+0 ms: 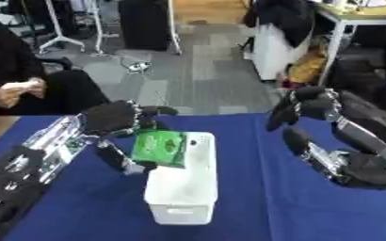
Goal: Pick up objects on the table and place them in the box.
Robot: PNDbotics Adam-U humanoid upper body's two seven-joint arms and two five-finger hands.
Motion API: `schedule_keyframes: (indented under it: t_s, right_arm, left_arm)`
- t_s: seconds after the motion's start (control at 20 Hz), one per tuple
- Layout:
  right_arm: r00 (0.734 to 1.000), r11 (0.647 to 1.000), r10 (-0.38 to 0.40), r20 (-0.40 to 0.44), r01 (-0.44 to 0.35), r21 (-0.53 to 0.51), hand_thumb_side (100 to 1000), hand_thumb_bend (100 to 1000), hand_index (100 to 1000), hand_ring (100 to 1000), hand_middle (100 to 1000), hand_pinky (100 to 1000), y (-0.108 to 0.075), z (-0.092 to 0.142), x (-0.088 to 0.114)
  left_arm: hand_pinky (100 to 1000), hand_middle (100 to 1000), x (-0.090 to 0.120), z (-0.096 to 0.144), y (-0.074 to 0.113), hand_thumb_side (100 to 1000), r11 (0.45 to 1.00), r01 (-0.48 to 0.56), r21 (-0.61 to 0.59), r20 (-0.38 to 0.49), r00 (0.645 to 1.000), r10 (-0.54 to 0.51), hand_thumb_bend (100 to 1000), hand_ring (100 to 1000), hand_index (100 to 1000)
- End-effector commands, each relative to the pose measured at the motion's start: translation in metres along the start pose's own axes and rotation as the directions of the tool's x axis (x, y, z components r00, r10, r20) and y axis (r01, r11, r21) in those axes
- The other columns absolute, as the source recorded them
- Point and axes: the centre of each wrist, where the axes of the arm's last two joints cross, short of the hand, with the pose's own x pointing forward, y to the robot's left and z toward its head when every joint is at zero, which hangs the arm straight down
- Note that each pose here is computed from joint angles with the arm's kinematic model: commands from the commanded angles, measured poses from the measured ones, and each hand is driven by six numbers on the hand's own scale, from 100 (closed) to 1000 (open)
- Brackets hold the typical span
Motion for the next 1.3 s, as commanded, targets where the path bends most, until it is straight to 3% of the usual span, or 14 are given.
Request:
schedule_keyframes:
  t_s: [0.05,1.3]
  right_arm:
    - [0.996,0.996,0.071,0.055,-0.074,0.05,1000,151,689,626,621,564,-0.009,-0.001,0.004]
    - [0.995,0.996,0.071,0.073,-0.075,0.057,1000,150,689,626,620,565,-0.009,-0.003,0.005]
  left_arm:
    - [100,100,-0.006,0.0,0.01,738,0.999,0.007,0.041,-0.006,1.0,-0.007,100,100,200]
    - [100,100,0.0,-0.024,-0.003,767,0.999,0.003,0.042,0.04,0.999,-0.005,100,100,231]
